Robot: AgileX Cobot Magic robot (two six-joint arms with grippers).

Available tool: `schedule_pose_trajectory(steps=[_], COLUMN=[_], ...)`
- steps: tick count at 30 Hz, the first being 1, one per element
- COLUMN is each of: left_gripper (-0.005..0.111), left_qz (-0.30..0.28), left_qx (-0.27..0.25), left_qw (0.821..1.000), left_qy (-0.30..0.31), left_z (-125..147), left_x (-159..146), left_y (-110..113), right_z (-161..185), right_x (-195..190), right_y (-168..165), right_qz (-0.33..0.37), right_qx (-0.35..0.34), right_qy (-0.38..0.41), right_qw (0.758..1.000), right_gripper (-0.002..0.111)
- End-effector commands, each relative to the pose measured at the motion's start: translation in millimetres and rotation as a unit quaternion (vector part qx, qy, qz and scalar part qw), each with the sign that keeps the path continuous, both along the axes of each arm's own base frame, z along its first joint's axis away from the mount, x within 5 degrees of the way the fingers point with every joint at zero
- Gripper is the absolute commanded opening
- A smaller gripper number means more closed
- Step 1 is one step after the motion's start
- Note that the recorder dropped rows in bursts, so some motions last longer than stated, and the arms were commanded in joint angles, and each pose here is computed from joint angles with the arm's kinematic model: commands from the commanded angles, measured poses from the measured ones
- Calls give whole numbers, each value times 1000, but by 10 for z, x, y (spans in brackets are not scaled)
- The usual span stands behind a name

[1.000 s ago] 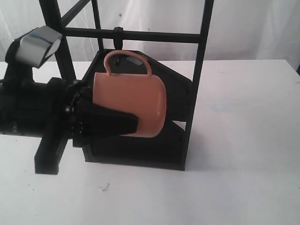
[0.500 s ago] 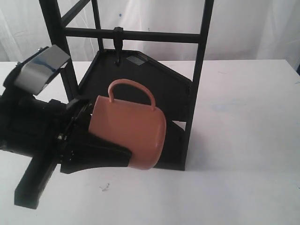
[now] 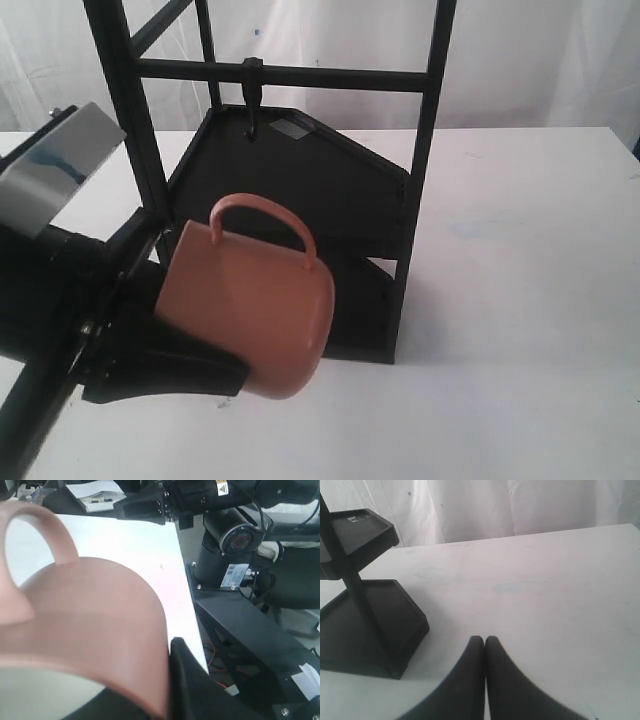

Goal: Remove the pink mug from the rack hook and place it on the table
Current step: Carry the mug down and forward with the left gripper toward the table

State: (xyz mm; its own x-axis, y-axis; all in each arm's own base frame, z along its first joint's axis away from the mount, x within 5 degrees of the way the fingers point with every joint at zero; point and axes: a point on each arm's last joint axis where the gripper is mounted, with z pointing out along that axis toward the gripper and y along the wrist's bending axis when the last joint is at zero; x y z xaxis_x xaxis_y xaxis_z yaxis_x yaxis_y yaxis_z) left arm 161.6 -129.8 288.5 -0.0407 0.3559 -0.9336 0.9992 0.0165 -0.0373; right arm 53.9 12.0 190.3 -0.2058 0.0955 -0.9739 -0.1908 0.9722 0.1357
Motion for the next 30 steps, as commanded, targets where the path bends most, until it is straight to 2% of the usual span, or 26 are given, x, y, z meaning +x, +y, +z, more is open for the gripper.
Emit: schedule_pose_trajectory(steps=[1,6,8,11,17,26,30], left_gripper=[0,0,0,0,0,0,0], left_qz=[-14,-23,-34,-55,-31,21,97], left_qx=[9,38,60,120,286,379,426], left_qw=[1000,999,997,991,958,924,896], left_qy=[-13,-22,-17,-12,15,43,85], left_z=[62,51,24,-59,-277,-372,-409], left_x=[-85,-141,-185,-272,-351,-355,-318], left_y=[22,52,39,-6,6,90,184], right_z=[-9,-9,-11,-11,-11,-9,-9], right_x=[0,0,-1,-1,-1,0,0], right_y=[-5,-5,-5,-5,-5,-5,-5], right_qz=[-5,-5,-5,-5,-5,-5,-5], right_qx=[3,3,3,3,3,3,3], right_qy=[-3,-3,-2,-2,-2,-3,-3], right_qw=[1000,1000,1000,1000,1000,1000,1000], right_gripper=[0,0,0,0,0,0,0])
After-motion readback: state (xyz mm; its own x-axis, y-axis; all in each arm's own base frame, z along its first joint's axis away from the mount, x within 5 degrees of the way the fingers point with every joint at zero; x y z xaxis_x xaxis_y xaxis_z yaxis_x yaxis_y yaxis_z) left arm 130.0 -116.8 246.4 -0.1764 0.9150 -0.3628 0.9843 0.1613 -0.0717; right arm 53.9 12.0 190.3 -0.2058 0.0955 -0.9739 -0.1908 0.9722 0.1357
